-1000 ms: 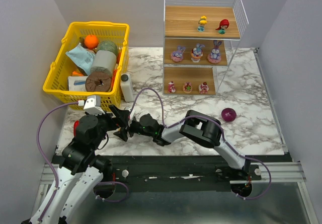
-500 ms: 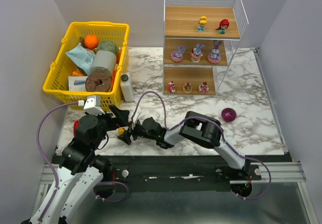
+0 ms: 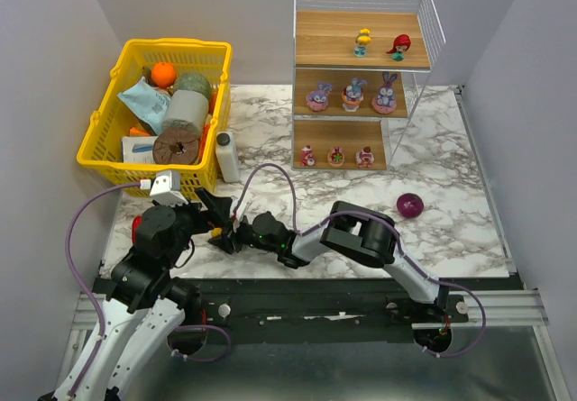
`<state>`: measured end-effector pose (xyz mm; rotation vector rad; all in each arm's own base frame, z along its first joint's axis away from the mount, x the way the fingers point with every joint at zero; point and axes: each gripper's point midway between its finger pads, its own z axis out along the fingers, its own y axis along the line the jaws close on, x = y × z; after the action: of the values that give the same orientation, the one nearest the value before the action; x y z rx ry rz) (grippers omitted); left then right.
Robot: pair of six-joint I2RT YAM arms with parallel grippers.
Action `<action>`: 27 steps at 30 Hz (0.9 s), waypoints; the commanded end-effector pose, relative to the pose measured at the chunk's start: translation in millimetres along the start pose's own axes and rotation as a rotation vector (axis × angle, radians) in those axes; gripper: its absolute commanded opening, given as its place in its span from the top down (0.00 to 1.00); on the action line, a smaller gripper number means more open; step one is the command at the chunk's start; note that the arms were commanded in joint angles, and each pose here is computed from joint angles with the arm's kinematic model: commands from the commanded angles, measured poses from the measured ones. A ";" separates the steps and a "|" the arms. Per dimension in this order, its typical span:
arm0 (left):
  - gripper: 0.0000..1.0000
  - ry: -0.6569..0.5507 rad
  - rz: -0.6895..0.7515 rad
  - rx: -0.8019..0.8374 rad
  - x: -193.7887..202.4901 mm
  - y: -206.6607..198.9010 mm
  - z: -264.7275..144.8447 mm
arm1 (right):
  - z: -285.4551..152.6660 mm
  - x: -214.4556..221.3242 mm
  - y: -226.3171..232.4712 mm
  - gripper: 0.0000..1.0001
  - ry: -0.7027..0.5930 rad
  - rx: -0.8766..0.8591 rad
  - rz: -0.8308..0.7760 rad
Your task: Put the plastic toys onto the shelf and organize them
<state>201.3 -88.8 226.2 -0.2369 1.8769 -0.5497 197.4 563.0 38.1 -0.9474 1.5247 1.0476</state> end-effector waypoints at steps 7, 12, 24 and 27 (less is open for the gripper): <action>0.01 -0.026 0.004 -0.044 -3.3 9.6 -3.3 | -11.0 -33.1 -25.2 0.90 -0.033 0.211 0.070; 0.01 -0.059 -0.010 -0.057 -8.5 12.8 -7.3 | -46.9 -80.8 -54.9 0.97 0.037 0.455 0.065; 0.01 -0.101 -0.020 -0.061 -15.1 15.2 -13.3 | -167.7 -252.3 -110.2 0.96 0.026 0.842 0.005; 0.01 -0.095 -0.017 -0.050 -14.3 13.1 -13.1 | -201.5 -303.5 -122.3 0.94 -0.028 0.923 -0.017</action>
<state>196.4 -72.2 234.5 -0.2914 1.8127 -0.5082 290.2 410.4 309.3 -0.3405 1.6772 0.4737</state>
